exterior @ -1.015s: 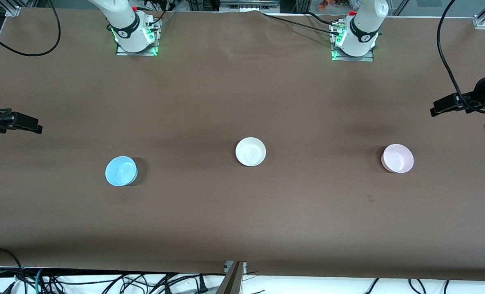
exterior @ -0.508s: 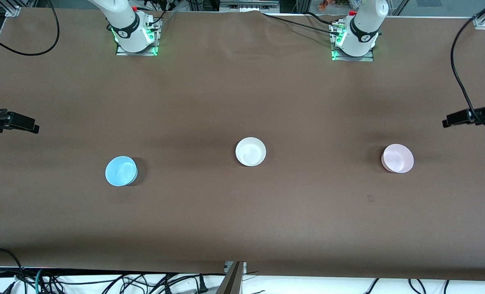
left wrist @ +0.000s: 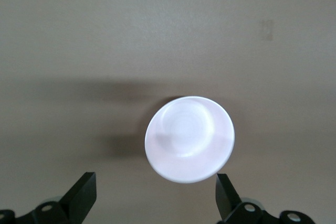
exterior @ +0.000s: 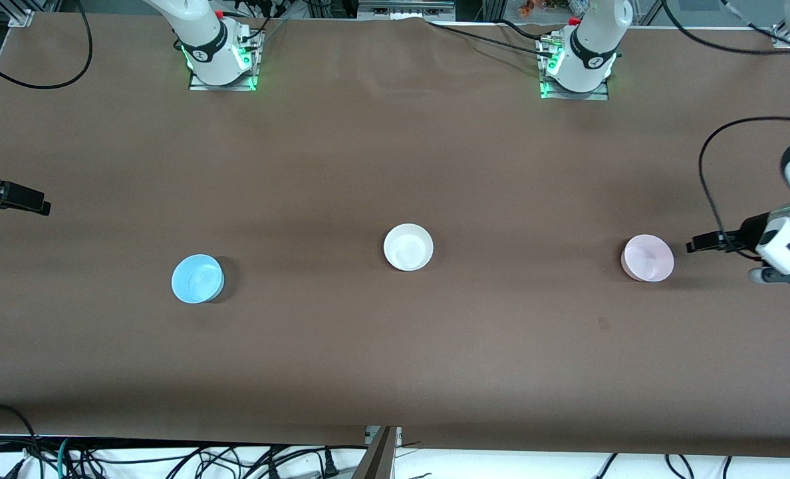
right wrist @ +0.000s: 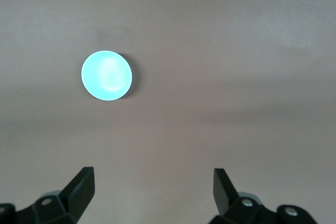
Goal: Stack pink and blue bowls on white bowl
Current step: 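Move the left gripper toward the pink bowl rim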
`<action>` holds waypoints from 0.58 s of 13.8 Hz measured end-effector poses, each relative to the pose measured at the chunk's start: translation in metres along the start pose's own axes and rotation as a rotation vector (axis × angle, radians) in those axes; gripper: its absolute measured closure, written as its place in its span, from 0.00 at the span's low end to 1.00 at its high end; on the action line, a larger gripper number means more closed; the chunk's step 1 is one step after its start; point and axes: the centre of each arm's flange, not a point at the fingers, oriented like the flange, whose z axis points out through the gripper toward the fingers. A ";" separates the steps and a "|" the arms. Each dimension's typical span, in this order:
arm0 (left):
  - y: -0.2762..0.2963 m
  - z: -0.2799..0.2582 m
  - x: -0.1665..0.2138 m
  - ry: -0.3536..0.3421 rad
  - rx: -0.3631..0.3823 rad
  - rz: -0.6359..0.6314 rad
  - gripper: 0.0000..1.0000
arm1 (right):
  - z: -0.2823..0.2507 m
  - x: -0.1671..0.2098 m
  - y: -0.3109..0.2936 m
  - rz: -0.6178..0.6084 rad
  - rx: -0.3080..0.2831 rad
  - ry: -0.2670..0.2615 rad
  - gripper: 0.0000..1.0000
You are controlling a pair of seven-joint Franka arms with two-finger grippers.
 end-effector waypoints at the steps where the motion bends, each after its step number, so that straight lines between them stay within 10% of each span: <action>1: -0.007 0.020 -0.001 0.006 -0.025 0.008 0.00 | 0.000 0.000 0.000 0.000 0.000 -0.002 0.00; 8: -0.037 0.082 -0.012 0.048 -0.064 0.080 0.04 | 0.006 -0.007 -0.003 -0.003 0.009 -0.066 0.00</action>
